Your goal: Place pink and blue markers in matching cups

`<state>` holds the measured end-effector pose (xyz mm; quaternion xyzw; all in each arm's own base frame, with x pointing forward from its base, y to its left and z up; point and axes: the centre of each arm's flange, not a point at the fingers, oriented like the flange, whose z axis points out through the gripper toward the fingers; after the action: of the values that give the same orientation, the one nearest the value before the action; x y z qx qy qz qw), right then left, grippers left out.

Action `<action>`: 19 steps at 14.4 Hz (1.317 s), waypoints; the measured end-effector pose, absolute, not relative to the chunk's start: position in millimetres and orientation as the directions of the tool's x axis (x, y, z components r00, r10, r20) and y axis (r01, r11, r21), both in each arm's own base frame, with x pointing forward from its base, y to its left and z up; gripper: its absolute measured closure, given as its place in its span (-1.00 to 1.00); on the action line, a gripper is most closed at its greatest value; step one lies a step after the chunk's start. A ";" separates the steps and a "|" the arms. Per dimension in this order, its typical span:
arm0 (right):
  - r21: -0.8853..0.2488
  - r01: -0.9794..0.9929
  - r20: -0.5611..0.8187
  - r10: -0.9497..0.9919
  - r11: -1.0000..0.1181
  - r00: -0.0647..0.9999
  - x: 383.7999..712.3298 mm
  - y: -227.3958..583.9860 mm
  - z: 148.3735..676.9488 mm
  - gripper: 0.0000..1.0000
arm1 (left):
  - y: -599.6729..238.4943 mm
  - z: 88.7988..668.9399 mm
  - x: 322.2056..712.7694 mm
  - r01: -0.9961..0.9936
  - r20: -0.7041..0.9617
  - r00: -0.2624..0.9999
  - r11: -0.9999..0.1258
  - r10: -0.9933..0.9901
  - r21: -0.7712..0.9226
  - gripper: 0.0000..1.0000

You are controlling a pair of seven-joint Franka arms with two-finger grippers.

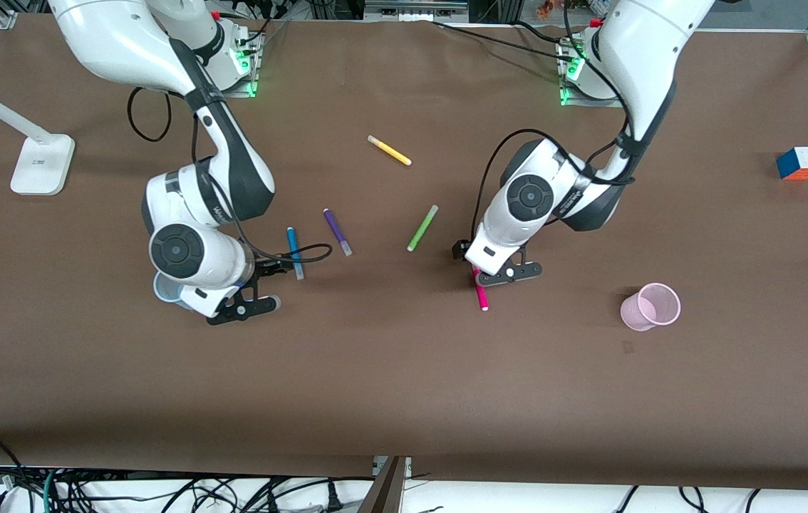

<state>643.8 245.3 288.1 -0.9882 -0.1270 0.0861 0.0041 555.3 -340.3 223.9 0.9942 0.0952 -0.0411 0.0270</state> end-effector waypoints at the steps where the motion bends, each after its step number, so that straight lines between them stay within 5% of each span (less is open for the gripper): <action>1: -0.030 0.257 -0.165 0.258 -0.966 0.952 639.6 249.3 280.3 -1.00 | -341.3 214.4 553.5 0.176 -0.076 0.982 -0.984 0.173 0.041 -1.00; 10: -0.030 0.299 -0.132 0.301 -0.954 0.945 603.1 269.4 221.3 -1.00 | -344.8 177.6 549.3 0.080 -0.022 0.997 -0.997 0.079 0.012 -0.96; 19: -0.030 0.319 -0.118 0.320 -0.947 0.940 584.6 276.6 198.4 -1.00 | -351.3 178.8 546.1 0.069 -0.018 0.997 -0.998 0.068 0.015 0.67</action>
<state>584.6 276.6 198.4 -0.9849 -0.1620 0.0608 0.0053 546.1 -351.3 178.8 0.9993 0.0343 -0.0089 0.0076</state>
